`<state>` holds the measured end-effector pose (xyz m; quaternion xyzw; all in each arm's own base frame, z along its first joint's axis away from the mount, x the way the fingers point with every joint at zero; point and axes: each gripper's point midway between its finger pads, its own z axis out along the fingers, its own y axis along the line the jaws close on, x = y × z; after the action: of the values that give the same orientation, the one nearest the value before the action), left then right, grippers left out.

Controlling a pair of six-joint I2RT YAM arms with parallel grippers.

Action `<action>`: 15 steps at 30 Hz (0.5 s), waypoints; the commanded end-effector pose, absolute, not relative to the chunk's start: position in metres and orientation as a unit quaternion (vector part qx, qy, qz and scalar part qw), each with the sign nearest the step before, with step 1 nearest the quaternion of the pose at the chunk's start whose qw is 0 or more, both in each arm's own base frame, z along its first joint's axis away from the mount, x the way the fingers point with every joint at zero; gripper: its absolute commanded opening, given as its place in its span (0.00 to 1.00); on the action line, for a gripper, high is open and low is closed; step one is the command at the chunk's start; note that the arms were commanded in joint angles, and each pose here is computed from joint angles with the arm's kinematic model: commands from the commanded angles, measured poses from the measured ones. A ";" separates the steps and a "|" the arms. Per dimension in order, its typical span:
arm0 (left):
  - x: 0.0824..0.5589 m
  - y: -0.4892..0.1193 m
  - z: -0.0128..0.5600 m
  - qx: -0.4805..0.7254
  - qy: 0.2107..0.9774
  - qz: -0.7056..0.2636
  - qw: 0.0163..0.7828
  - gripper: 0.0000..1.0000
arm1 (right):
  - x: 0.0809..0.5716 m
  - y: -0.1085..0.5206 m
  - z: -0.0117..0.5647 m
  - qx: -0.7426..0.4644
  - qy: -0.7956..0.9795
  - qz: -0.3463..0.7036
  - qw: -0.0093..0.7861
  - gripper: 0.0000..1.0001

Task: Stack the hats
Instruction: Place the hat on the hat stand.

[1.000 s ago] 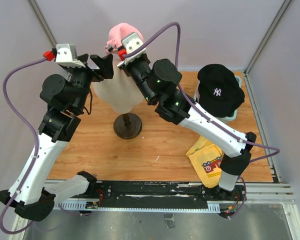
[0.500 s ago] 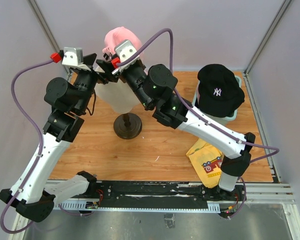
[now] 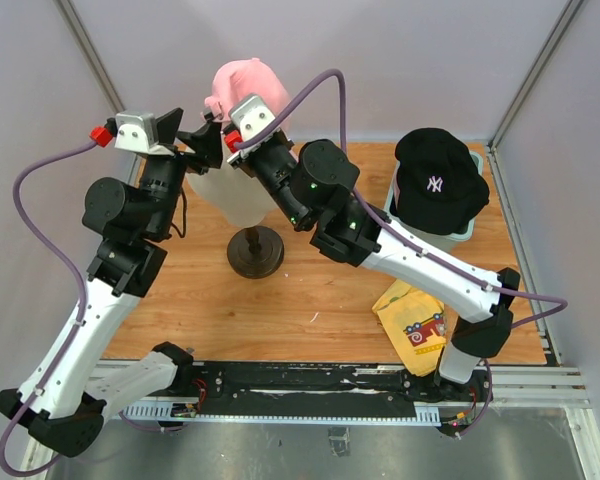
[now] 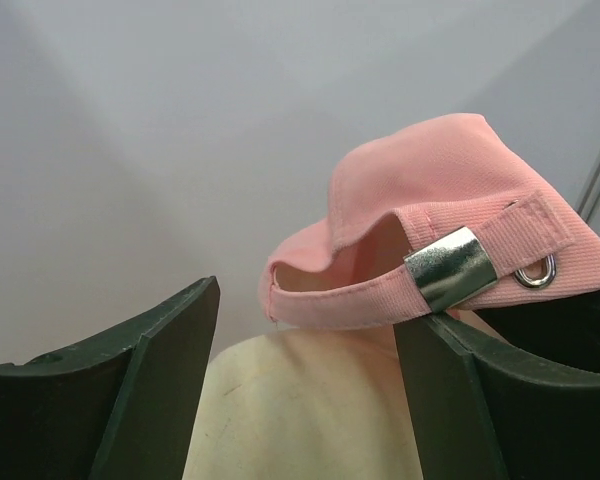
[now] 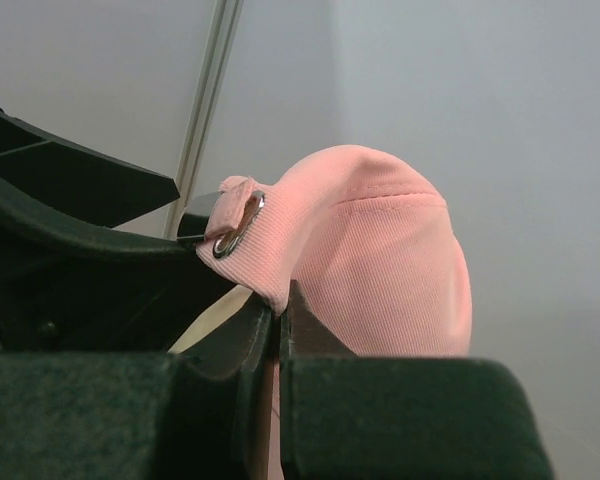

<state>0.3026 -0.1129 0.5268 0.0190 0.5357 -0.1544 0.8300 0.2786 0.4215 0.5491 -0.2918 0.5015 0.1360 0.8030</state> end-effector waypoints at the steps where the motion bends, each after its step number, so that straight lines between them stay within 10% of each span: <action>1: 0.298 -0.104 0.543 0.014 0.502 -0.138 0.854 0.72 | 0.259 0.409 0.579 -0.272 0.469 0.162 0.824 0.01; 15: 0.292 -0.118 0.553 0.059 0.459 -0.143 0.875 0.36 | 0.252 0.408 0.575 -0.283 0.464 0.166 0.823 0.00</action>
<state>0.3025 -0.1222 0.5368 0.0550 0.4965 -0.1492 0.8534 0.2733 0.4198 0.5415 -0.3026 0.4996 0.1372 0.8000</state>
